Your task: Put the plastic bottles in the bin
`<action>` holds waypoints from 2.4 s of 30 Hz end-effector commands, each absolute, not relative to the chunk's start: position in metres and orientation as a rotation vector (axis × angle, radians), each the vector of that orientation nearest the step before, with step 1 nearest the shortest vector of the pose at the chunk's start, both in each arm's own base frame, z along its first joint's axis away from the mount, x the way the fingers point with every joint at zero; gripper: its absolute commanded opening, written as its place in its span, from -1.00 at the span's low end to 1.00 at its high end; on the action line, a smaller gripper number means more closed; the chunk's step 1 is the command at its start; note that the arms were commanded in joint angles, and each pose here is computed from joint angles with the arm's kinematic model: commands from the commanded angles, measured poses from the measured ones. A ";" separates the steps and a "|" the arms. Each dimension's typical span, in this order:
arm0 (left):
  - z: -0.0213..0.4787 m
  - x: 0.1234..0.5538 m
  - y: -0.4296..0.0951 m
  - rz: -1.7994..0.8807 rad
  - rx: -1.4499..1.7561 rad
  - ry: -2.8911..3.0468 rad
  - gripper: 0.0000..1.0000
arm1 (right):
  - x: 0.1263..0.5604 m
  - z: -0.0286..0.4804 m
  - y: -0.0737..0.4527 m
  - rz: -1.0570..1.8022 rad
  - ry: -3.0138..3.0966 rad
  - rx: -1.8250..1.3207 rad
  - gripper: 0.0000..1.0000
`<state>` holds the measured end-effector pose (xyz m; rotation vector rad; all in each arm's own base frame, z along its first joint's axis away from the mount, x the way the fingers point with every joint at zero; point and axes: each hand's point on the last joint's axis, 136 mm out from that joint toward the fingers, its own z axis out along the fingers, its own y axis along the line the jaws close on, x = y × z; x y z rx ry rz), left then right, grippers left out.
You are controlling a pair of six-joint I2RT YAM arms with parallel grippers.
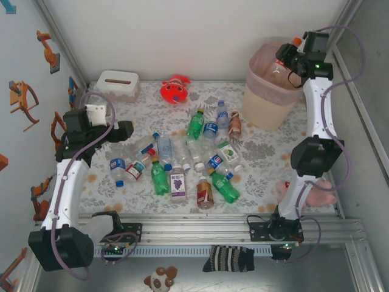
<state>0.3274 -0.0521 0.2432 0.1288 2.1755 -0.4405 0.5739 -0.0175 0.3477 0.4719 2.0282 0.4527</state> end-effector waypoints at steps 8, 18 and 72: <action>0.239 0.325 -0.054 -0.435 0.135 2.185 0.94 | 0.584 0.284 -0.008 0.520 2.240 0.520 0.04; 0.233 0.326 -0.057 -0.432 0.147 2.204 0.94 | 0.521 0.251 -0.017 0.321 2.527 0.435 0.06; 0.207 0.324 -0.051 -0.345 0.158 2.356 0.95 | 0.515 0.136 0.019 0.486 2.792 0.145 0.31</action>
